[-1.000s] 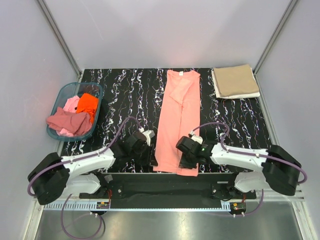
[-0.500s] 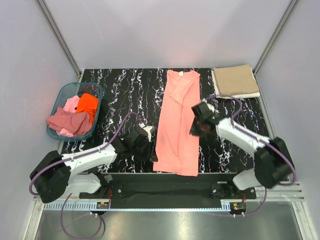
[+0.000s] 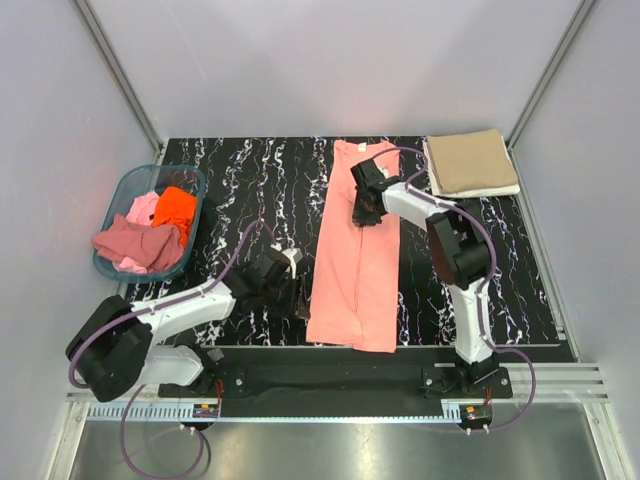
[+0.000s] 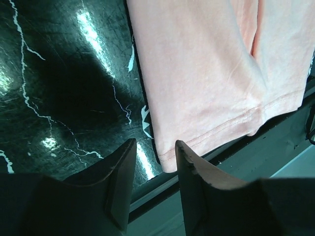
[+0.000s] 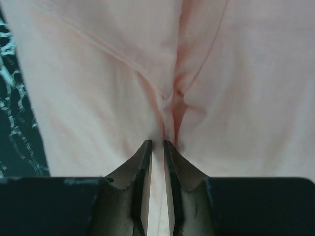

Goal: Fold and stack the t-shirts
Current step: Fold the tshirt

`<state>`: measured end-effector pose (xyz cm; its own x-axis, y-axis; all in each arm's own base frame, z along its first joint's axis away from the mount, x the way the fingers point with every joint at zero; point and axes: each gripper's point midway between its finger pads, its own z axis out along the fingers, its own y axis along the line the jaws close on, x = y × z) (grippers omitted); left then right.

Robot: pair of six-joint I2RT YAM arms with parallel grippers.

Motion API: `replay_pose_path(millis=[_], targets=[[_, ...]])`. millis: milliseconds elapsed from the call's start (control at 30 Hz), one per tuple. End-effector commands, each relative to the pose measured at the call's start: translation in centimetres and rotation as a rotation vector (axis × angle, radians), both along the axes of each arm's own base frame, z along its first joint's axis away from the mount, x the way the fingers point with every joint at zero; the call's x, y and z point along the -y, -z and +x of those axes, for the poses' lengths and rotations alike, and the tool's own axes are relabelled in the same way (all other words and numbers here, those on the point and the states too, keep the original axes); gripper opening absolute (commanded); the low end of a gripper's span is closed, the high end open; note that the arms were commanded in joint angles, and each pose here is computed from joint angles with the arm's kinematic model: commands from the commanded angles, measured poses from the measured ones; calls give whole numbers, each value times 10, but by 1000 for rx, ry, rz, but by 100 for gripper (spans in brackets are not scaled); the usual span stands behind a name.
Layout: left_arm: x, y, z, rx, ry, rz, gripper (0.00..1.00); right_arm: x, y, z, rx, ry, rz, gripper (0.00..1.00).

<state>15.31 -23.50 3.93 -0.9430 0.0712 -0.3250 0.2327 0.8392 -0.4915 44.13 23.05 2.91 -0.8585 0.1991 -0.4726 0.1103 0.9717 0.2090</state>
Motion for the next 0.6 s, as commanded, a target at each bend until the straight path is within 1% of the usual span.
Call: replay_pose_path(millis=[0, 67, 133, 167, 267, 433, 533, 567], targets=[[4, -9, 9, 18, 8, -25, 43, 3, 9, 23, 16, -3, -36, 22], [-1, -3, 11, 2, 0, -7, 43, 7, 22, 27, -4, 2, -46, 22], [-3, -1, 13, -9, -2, -9, 43, 4, 22, 35, 5, -10, -38, 20], [-3, -1, 14, -10, -4, -11, 43, 4, 29, 36, -11, -19, -38, 20], [1, -6, 16, -18, -8, -40, 43, 0, 29, 46, 1, -30, -29, 19], [17, -16, 15, -40, 26, -127, 43, -6, 19, 58, 23, -59, -4, 20], [20, -11, 13, -64, 37, -127, 43, -12, 8, 57, 21, -96, 27, 20], [21, -9, 13, -73, 39, -126, 43, -16, -5, 53, 25, -106, 53, 21]])
